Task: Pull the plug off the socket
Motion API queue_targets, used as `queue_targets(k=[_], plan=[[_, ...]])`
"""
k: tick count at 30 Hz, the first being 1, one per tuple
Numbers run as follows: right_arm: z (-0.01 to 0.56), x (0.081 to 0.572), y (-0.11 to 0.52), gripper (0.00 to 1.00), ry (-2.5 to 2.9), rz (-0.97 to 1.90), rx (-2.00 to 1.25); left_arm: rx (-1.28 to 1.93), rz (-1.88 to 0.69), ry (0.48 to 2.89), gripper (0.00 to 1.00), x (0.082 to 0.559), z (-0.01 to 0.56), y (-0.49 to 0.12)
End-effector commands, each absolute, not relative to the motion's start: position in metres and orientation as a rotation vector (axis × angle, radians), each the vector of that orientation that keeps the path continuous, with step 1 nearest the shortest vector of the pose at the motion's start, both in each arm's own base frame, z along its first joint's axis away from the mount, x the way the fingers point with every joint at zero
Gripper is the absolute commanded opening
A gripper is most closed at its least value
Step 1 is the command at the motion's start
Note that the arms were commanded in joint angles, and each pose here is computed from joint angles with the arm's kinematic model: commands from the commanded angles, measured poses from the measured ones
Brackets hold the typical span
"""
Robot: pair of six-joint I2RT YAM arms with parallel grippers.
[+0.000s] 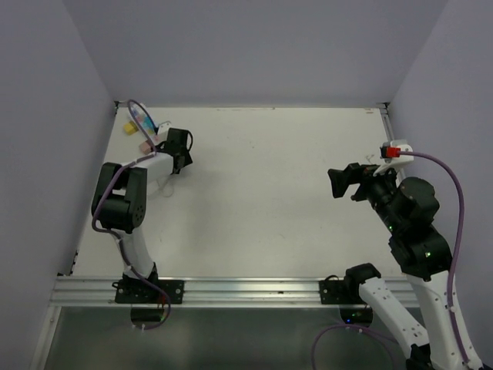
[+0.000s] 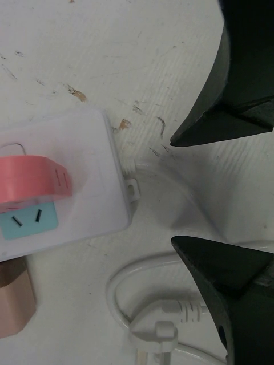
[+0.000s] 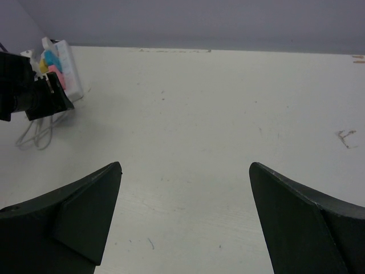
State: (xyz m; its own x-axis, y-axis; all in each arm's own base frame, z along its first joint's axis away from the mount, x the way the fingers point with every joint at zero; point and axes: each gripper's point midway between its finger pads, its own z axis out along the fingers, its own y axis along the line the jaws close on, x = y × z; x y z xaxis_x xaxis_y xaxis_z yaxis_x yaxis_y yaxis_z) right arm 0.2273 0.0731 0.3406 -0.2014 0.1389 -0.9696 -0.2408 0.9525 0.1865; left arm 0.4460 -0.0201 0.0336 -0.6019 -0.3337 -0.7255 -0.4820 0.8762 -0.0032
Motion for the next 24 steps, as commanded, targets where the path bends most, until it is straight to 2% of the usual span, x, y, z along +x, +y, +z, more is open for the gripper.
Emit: queue_targets(k=[1,5,11,18,24], plan=[[0.345,0.229,0.076,0.99,1.718,0.344,-0.105,-0.603,0.234,2.152,0.67,0.48,0.053,-0.02],[0.343,0.229,0.077,0.99,1.719,0.346,-0.108,-0.572,0.228,2.182,0.59,0.487,0.041,-0.025],[0.347,0.228,0.082,0.99,1.716,0.371,-0.13,-0.535,0.246,2.245,0.38,0.49,0.02,-0.028],[0.349,0.227,0.082,0.99,1.712,0.376,-0.131,-0.444,0.179,2.307,0.0,0.486,0.01,-0.051],[0.353,0.223,0.082,0.99,1.71,0.378,-0.133,-0.301,0.086,2.378,0.0,0.469,0.0,-0.101]])
